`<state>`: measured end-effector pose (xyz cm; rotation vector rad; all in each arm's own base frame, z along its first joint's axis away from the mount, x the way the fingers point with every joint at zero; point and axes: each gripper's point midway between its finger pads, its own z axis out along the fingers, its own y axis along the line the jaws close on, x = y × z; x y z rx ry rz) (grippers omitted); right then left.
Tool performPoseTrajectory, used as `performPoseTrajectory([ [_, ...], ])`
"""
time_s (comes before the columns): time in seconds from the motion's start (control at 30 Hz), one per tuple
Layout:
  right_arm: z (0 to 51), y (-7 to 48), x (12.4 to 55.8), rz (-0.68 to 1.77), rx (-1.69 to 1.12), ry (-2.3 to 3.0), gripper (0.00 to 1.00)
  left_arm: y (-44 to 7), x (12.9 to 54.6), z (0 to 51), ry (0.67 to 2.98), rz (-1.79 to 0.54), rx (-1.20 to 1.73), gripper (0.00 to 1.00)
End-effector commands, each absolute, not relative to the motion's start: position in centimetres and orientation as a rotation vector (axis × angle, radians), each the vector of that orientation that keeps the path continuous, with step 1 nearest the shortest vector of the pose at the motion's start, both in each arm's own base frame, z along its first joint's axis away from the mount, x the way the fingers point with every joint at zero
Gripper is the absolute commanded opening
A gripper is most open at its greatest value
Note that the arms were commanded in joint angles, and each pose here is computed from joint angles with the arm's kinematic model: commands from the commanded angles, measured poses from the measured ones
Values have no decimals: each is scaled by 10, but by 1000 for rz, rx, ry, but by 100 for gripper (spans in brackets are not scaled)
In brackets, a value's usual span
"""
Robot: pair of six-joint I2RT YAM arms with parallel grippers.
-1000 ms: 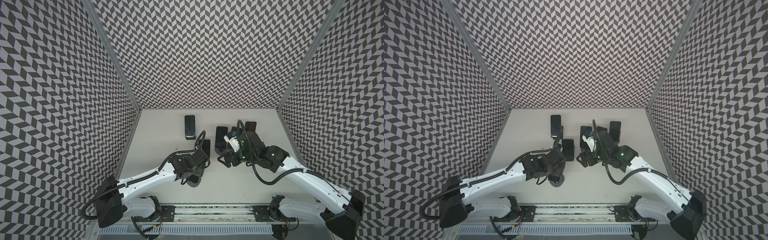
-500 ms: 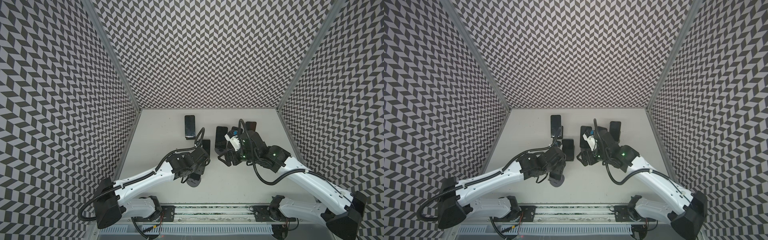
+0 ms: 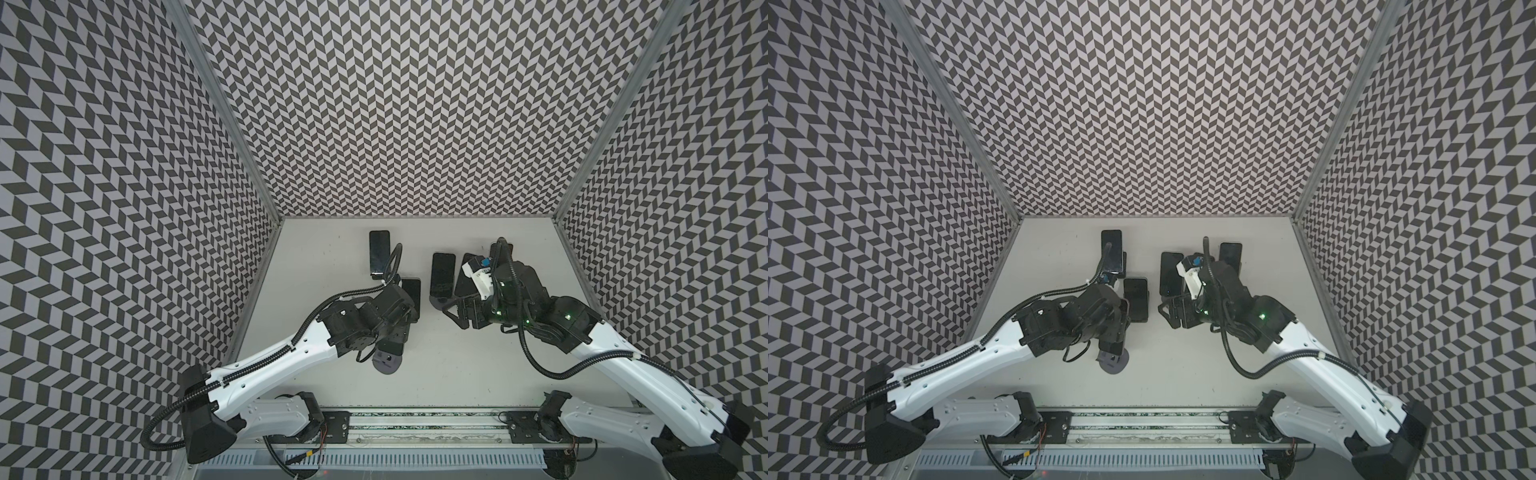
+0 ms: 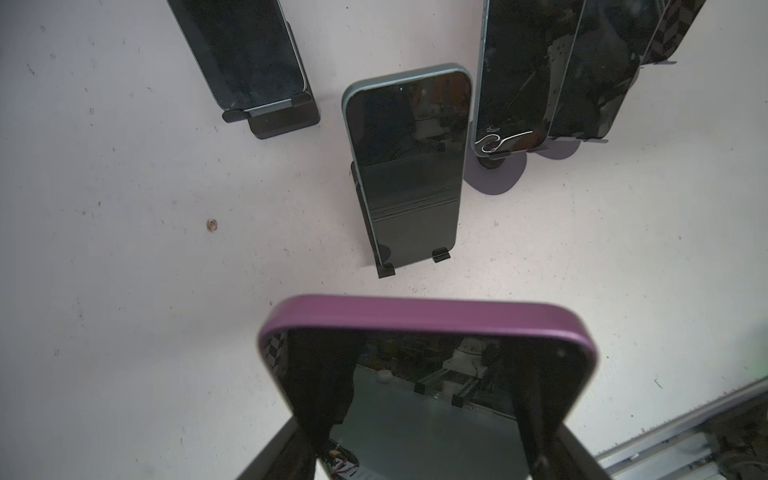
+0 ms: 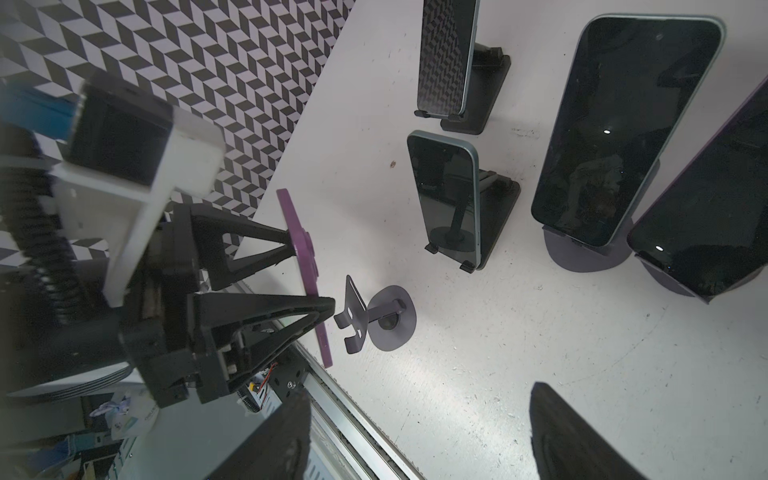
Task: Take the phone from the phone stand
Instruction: 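Lift the purple phone off its stand with the left gripper while the right draws back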
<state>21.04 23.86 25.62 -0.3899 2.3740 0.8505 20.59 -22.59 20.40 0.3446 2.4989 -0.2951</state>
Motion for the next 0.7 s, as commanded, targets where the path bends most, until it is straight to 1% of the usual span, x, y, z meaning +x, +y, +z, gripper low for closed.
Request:
performPoseTrajectory([
  [0.0, 273, 229, 210, 849, -294, 2358, 80, -228, 201, 226, 2504, -388, 277, 63],
  [0.3, 267, 205, 196, 782, -226, 2413, 79, -252, 178, 238, 2550, -501, 232, 60],
  [0.67, 258, 169, 196, 590, -100, 2444, 84, -290, 163, 233, 2601, -527, 236, 60],
])
